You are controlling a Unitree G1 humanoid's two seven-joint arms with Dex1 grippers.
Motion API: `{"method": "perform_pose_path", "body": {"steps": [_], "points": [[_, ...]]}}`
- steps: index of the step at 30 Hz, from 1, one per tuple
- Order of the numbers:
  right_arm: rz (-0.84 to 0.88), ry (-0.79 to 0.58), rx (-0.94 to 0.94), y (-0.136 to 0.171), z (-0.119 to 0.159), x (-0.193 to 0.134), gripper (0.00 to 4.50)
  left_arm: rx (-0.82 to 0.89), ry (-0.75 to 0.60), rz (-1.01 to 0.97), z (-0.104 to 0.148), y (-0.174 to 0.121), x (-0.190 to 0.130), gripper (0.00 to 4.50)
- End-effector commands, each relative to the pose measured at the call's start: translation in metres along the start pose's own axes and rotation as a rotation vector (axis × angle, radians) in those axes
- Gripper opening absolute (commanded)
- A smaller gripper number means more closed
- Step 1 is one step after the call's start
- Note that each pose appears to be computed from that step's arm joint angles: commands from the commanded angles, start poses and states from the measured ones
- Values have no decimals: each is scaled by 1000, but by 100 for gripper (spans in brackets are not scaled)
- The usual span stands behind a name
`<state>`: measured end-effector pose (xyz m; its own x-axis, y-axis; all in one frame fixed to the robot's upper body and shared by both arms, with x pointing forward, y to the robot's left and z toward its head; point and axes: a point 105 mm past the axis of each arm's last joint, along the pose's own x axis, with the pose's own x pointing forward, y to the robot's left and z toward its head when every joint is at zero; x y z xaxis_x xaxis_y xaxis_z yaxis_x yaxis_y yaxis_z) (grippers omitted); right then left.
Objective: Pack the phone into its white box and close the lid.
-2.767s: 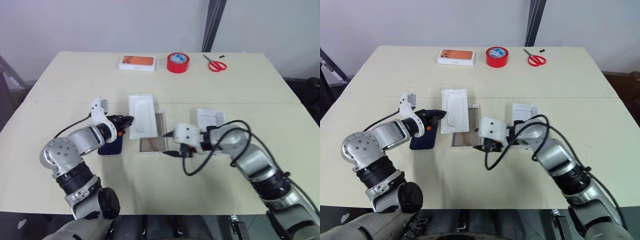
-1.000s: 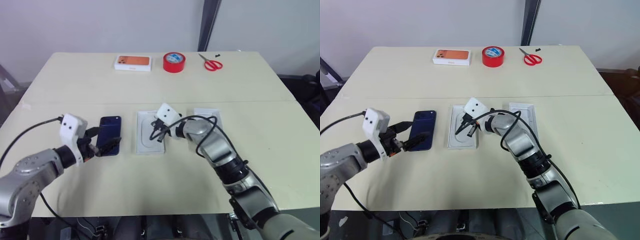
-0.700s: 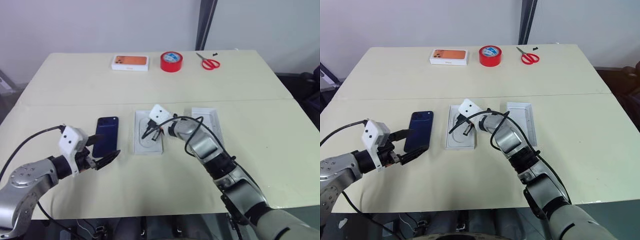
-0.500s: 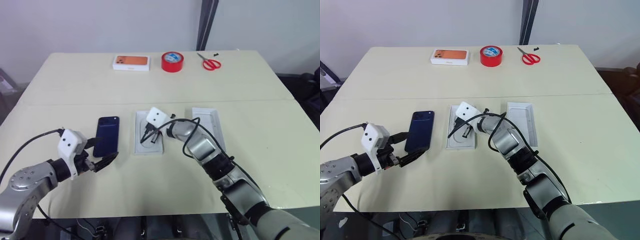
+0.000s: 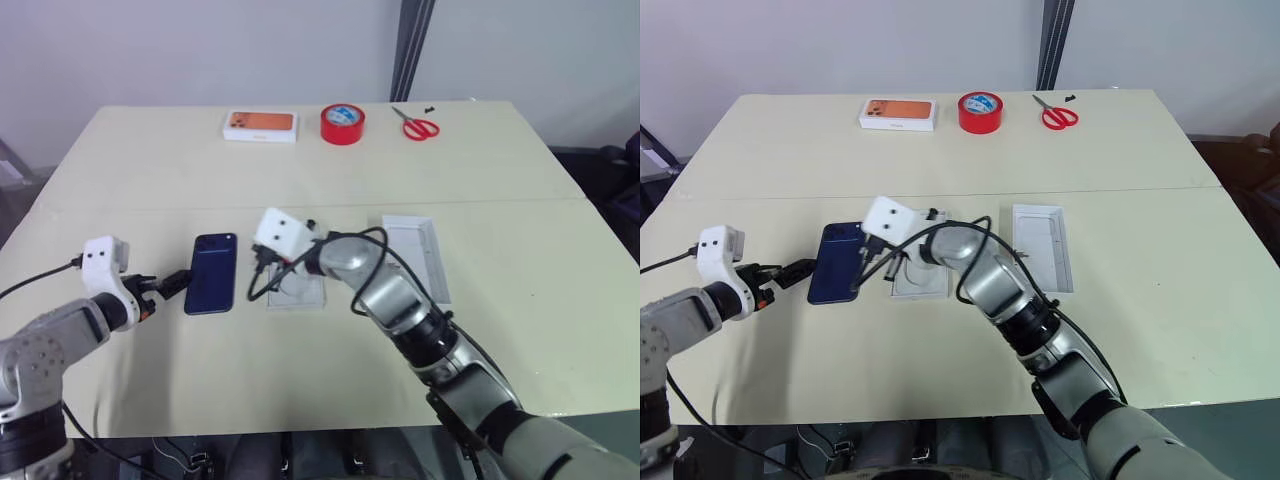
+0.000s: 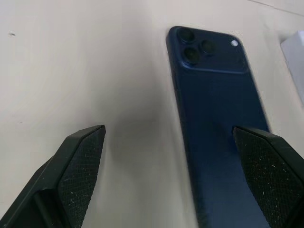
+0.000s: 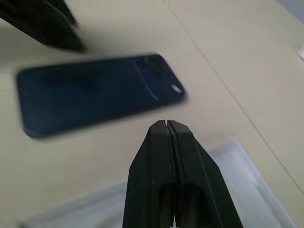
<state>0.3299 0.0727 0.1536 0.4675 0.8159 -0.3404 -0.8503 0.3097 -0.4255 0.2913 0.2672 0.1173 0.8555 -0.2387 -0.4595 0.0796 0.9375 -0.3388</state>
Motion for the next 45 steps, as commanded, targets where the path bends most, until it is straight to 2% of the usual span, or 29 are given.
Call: {"method": "perform_pose_path", "body": {"steps": [1, 5, 9, 20, 28, 42, 45], "points": [[37, 58, -36, 11, 2, 13, 4, -69, 57, -40, 2, -6, 1, 450], [67, 171, -112, 21, -7, 30, 4, -141, 175, -76, -11, -11, 7, 450], [74, 225, -177, 23, -12, 37, 4, -173, 195, -133, -15, -21, 9, 450], [162, 237, -258, 42, -15, 40, 4, -201, 240, -272, -32, -49, 15, 450], [157, 236, -247, 40, -18, 37, 4, -292, 218, -350, -30, -60, 18, 450], [149, 236, -234, 40, -21, 34, 4, -411, 128, -285, -12, -43, 21, 450], [144, 232, -234, 38, -20, 33, 0, -440, 108, -284, -11, -42, 21, 368]]}}
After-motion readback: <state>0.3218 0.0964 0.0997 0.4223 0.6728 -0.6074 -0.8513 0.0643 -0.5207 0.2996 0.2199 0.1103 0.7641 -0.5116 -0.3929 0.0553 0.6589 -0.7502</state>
